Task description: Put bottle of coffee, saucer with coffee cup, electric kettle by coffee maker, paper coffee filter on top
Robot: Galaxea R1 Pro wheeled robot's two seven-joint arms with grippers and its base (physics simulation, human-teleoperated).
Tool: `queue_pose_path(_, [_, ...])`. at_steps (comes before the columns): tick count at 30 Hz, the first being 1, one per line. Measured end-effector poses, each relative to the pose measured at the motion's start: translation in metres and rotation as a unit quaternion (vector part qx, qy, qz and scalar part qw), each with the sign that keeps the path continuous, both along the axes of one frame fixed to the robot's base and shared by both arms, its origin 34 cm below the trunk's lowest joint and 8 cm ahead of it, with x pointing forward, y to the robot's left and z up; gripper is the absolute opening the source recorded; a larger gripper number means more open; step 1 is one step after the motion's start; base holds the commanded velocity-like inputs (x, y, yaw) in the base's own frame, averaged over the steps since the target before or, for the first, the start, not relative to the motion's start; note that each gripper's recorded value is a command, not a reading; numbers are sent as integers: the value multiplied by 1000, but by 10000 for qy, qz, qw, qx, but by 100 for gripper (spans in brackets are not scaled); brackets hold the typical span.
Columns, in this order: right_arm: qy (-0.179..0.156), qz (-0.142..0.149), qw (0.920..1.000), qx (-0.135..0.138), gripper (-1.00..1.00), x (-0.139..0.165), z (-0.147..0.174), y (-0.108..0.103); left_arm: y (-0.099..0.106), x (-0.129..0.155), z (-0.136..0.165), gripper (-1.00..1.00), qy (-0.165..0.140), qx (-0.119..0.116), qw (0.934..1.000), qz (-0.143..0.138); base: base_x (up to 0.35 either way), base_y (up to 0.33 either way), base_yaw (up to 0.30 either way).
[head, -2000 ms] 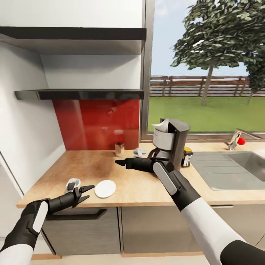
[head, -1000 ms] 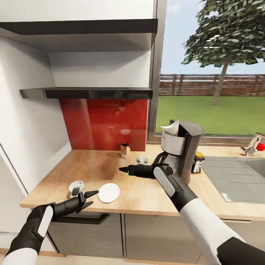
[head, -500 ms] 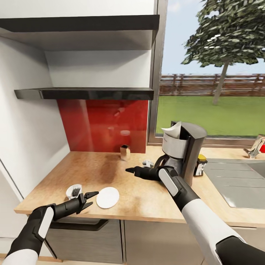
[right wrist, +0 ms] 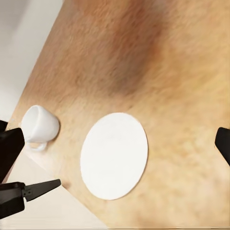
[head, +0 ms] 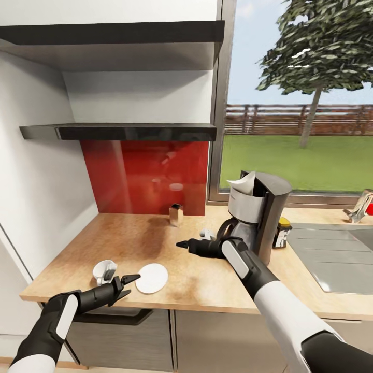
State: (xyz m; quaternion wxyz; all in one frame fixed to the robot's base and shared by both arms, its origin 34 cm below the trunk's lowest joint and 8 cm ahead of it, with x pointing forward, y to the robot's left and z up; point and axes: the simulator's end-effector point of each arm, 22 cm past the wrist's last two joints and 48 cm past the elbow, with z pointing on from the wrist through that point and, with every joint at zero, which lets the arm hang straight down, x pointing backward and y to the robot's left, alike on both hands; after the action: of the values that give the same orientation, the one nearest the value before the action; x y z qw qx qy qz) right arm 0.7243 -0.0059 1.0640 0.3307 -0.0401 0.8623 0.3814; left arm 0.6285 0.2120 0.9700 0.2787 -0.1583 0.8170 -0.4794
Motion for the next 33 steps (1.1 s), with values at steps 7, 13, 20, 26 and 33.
queue_pose_path(7, [180,1,9998,-23,100,-5,-14,2,-5,-1,-1,100,22,-17,10000,-11,29,0,0])
queue_pose_path(13, [252,133,9995,148,100,-11,-17,8,-6,-2,-3,100,39,-17,10000,-14,134,0,0])
queue_pose_path(20, [486,257,9981,293,100,-22,-33,11,-6,-6,-7,100,83,-22,10000,-13,31,7,0])
queue_pose_path(26, [700,357,9965,289,100,-34,-48,26,-6,-8,-10,100,109,-20,9999,-14,74,52,0])
queue_pose_path(33, [971,405,9941,260,100,-47,-67,35,-6,-13,-15,100,167,-13,9999,-15,5,3,0])
